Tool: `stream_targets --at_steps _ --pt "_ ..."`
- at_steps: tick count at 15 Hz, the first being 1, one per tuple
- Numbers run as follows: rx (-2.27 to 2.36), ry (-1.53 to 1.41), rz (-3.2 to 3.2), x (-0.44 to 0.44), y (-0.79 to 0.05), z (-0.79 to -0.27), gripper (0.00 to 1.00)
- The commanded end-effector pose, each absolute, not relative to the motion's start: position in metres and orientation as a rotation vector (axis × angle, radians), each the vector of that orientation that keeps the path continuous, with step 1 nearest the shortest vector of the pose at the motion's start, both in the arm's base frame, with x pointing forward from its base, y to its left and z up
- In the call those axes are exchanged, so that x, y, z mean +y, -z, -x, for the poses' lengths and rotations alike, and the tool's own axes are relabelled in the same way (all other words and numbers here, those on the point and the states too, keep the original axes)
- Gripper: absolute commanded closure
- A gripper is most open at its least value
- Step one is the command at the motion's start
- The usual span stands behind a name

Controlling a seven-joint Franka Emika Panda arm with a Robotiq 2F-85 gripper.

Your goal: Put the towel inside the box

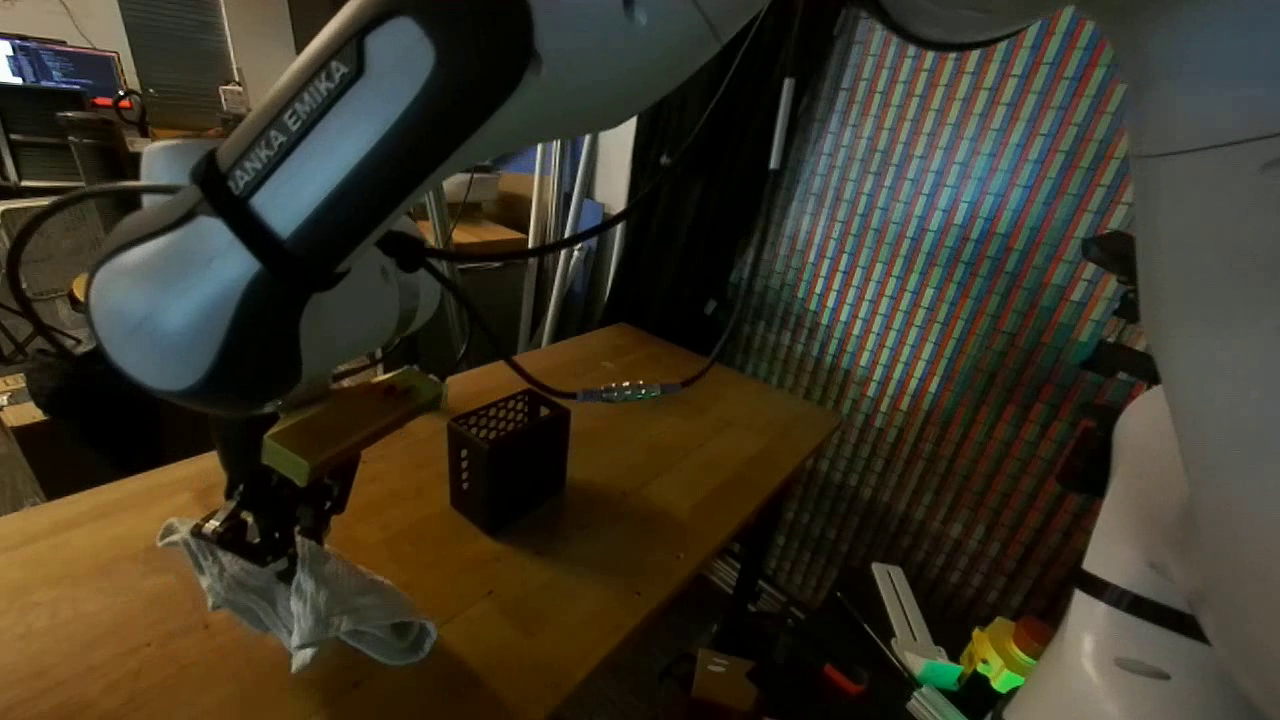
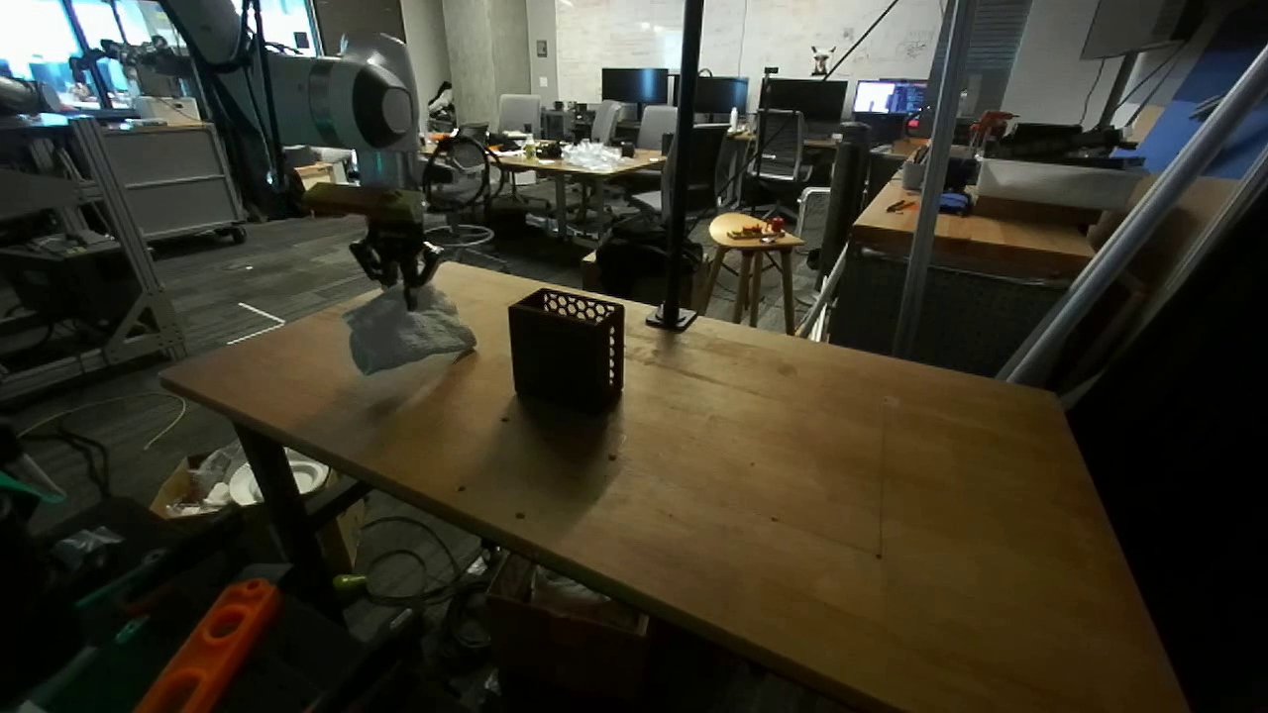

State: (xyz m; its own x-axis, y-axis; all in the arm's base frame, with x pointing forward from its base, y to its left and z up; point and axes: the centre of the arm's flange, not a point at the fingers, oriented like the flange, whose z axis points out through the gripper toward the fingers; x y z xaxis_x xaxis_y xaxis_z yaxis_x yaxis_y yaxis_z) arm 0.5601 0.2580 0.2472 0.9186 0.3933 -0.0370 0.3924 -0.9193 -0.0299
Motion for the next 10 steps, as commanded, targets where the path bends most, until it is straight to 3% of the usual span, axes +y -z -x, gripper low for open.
stream_targets --at_steps 1,10 --pt "-0.564 -0.024 3.148 0.199 -0.309 -0.535 0.90" --pt "-0.344 0.078 3.313 0.034 -0.394 -0.592 0.90"
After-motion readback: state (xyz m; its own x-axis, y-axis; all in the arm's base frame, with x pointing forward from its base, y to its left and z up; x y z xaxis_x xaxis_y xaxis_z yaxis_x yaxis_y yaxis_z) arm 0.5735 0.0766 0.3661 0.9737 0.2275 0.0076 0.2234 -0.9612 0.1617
